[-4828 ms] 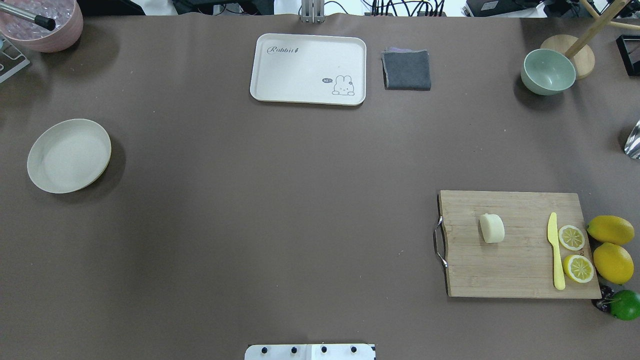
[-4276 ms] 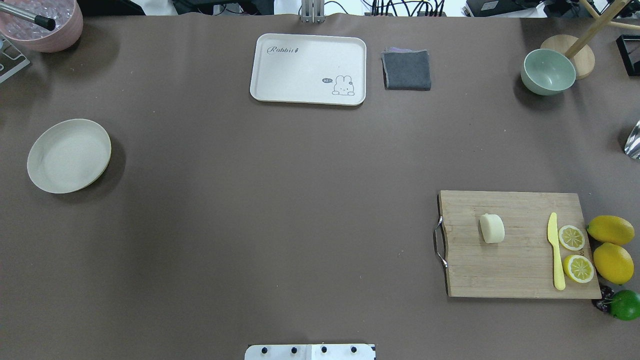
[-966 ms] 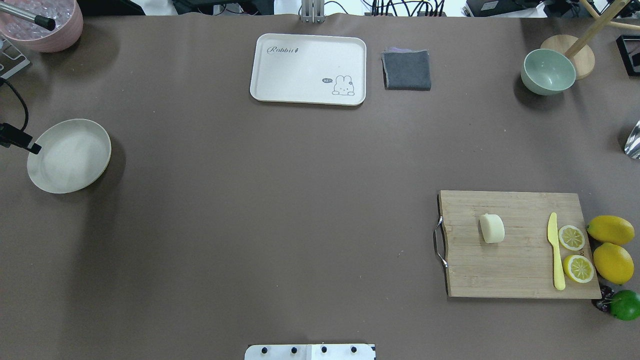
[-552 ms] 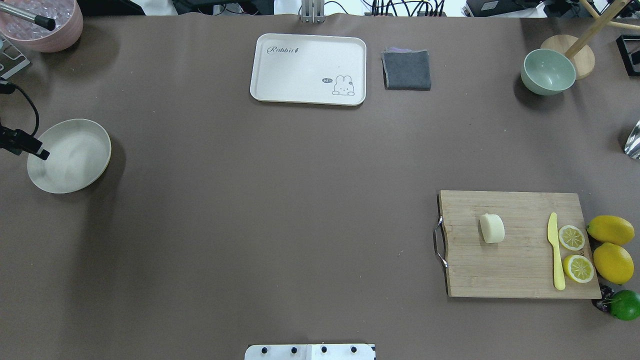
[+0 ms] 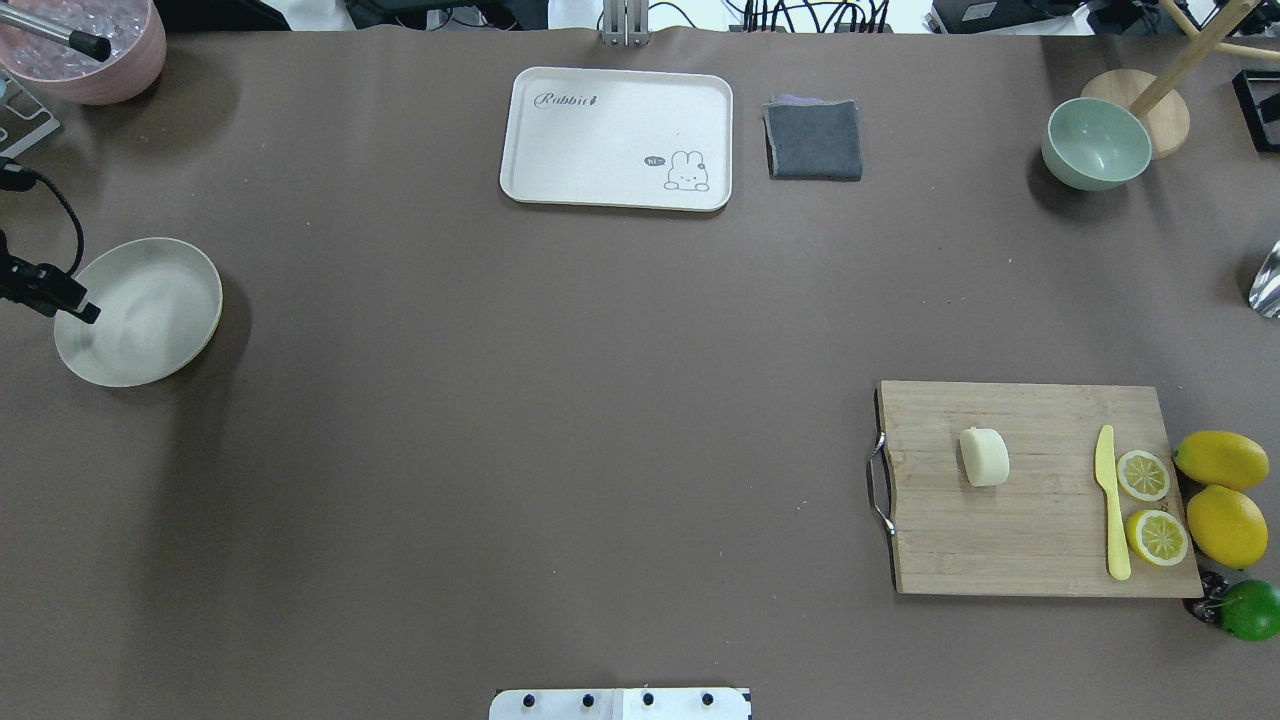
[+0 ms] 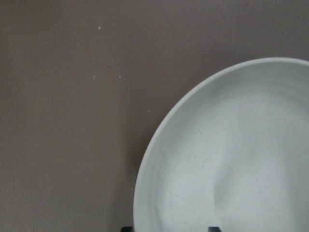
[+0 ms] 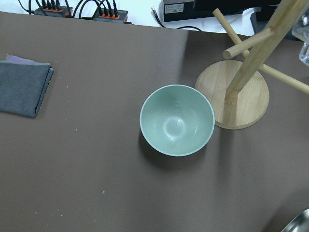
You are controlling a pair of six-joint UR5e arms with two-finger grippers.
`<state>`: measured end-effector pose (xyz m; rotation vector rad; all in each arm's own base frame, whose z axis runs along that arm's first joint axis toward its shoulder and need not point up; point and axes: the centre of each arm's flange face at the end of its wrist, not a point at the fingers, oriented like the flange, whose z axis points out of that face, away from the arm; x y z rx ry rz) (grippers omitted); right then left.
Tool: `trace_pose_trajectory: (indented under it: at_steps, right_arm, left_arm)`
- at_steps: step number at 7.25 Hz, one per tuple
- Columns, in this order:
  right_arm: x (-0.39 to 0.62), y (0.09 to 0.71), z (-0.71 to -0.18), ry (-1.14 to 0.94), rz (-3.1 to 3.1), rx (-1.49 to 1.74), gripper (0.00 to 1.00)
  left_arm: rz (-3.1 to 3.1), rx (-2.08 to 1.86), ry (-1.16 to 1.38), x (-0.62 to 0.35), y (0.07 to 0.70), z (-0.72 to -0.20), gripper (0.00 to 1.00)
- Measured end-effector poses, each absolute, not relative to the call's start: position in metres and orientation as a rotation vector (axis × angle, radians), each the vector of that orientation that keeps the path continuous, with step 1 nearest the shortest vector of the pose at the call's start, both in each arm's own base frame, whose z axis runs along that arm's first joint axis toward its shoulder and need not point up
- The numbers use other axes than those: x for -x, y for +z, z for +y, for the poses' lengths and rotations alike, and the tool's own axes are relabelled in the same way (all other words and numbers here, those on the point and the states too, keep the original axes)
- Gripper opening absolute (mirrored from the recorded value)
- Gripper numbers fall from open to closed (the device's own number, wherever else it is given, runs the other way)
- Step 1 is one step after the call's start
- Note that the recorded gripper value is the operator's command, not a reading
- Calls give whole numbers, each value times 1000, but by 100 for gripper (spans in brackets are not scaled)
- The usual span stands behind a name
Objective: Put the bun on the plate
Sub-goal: 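Slide the white plate with the left gripper toward the table centre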
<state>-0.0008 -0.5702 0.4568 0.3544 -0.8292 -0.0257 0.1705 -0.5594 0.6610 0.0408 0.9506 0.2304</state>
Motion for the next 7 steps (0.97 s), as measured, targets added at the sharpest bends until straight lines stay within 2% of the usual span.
trace_pose_trajectory:
  at_steps: [4,7]
  right_arm:
    - [8,449,-570,-41,-831,-358,100]
    - [13,446,-571,-52,-834,-361,100]
  left_arm:
    - [985,-111,215,-169,605,-580,0]
    - [1063,-127,172,-203,502,-627,0]
